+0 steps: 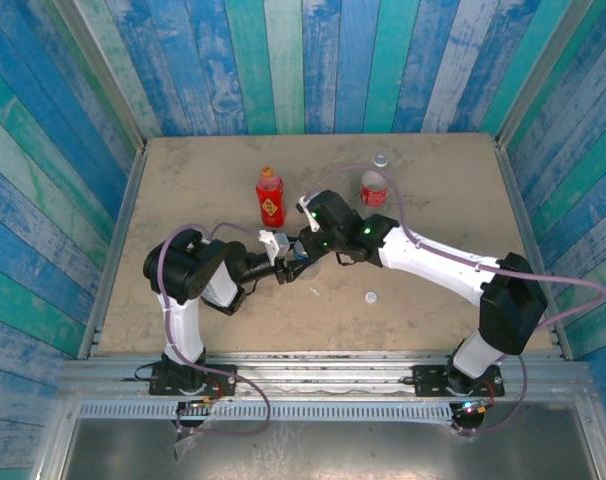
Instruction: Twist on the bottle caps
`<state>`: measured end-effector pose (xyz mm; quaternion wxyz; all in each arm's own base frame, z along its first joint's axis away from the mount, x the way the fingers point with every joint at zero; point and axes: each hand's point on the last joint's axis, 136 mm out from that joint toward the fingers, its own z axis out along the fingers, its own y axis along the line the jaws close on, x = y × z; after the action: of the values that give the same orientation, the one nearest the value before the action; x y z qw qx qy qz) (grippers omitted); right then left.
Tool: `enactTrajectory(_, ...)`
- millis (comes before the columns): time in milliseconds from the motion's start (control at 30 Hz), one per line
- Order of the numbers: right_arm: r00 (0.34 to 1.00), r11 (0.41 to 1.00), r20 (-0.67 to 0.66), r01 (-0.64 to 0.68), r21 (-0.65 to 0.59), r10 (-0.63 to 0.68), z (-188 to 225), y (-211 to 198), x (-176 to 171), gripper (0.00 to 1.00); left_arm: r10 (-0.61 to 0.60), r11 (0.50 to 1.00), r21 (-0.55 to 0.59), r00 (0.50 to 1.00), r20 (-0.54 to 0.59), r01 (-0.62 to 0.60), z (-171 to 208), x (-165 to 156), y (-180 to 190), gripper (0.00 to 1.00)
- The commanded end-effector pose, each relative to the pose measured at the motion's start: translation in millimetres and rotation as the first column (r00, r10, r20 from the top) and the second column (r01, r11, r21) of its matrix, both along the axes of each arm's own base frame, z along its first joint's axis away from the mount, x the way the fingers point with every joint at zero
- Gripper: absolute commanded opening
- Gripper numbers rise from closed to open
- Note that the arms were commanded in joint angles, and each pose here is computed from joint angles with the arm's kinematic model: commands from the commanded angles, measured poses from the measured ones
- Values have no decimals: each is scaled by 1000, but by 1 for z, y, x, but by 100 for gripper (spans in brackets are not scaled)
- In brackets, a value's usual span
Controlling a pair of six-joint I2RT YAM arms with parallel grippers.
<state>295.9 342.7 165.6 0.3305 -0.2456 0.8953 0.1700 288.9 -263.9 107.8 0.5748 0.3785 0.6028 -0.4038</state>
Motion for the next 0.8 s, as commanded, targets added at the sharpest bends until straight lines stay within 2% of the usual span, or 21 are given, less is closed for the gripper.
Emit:
enactTrajectory(0, 983, 983, -89, 150, -102, -159, -54, -15, -16, 28, 35, 998, 42, 999, 18, -35, -10, 0, 2, 63)
enactTrajectory(200, 996, 992, 20, 93, -90, -92, -18, -5, -5, 36, 16, 999, 41, 1000, 14, -17, -11, -3, 1, 63)
enactTrajectory(367, 989, 997, 151, 18, -74, -7, 25, 0, 3, 61, 3, 999, 40, 1000, 15, -3, -10, -5, -1, 63)
enactTrajectory(467, 978, 997, 203, -25, -69, 38, 41, -4, -1, 70, -6, 999, 37, 1000, 13, 5, -9, -6, -1, 64)
enactTrajectory(567, 962, 991, 242, -107, -86, 125, 50, -12, -13, 73, -38, 999, 34, 999, 12, 38, -8, -10, -4, 64)
enactTrajectory(667, 931, 964, 259, -231, -132, 258, 55, -20, -23, 71, -130, 991, 32, 991, -9, 130, -11, -19, -12, 64)
enactTrajectory(767, 859, 892, 241, -435, -124, 452, 63, -29, -39, 69, -216, 976, 29, 976, -20, 217, -12, -30, -17, 64)
